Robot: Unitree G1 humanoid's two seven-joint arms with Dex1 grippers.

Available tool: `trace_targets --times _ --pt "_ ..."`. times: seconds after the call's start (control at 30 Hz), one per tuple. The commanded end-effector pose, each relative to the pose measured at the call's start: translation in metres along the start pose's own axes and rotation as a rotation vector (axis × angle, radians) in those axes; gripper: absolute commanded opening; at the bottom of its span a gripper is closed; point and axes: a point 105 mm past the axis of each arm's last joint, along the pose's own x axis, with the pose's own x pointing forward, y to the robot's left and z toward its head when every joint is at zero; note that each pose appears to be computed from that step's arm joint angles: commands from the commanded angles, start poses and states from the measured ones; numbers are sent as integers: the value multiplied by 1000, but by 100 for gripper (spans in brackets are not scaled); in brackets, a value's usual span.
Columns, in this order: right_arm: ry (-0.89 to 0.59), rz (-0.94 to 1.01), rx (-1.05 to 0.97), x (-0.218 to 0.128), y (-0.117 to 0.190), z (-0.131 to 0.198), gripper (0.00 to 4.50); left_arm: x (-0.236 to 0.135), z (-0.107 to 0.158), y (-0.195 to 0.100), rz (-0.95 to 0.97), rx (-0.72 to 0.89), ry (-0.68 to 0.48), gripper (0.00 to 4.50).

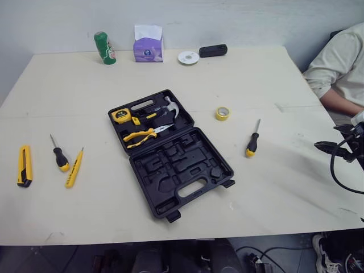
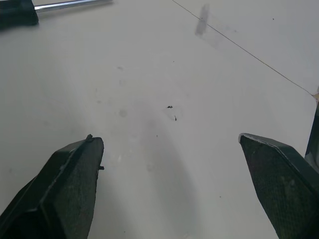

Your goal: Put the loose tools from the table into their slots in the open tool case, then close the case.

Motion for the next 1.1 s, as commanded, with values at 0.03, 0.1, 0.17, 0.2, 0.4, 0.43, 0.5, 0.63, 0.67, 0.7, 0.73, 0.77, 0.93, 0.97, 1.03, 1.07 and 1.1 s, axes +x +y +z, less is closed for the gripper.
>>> trace_targets --times 0.03,0.1,0.17,0.2,0.4,0.43,0.5,0.63,0.67,0.7,0.73,0.77,0.93,0.97,1.03,1.07,1.1 --pt "-80 32 -50 6 4 26 450 4 17 -32 -167 23 -42 448" --pt "-119 84 -72 16 15 40 450 5 28 -63 -294 51 -68 448" --pt "-164 130 -91 27 27 56 450 8 41 -88 -365 78 -98 448" --pt "-187 153 -95 33 34 64 450 9 50 -101 -401 87 -120 448" --pt "-254 267 -127 83 84 106 450 8 97 -194 -672 162 -208 448" --pt "-264 289 -127 90 92 112 450 9 102 -205 -693 170 -212 448" --pt "-264 319 -137 100 104 119 450 12 106 -219 -715 180 -207 448" --pt "-257 368 -178 124 128 129 399 21 102 -253 -768 197 -174 362" --pt "-257 371 -183 128 131 131 371 23 101 -259 -774 200 -168 318" --pt "-258 376 -197 134 136 134 329 25 99 -266 -790 202 -159 279" --pt "-263 383 -204 140 142 137 275 27 98 -273 -801 201 -157 227" --pt "-269 391 -203 145 148 140 222 29 97 -279 -804 197 -152 178" --pt "-270 418 -223 165 169 147 8 40 97 -291 -801 194 -141 0" --pt "-269 417 -224 169 172 148 8 41 97 -292 -800 193 -141 0" --pt "-270 415 -221 175 177 150 8 44 97 -294 -798 190 -139 0" --pt "-270 417 -221 179 180 152 8 45 97 -296 -800 186 -140 0" --pt "-270 418 -226 182 183 153 8 46 97 -298 -806 178 -141 0"
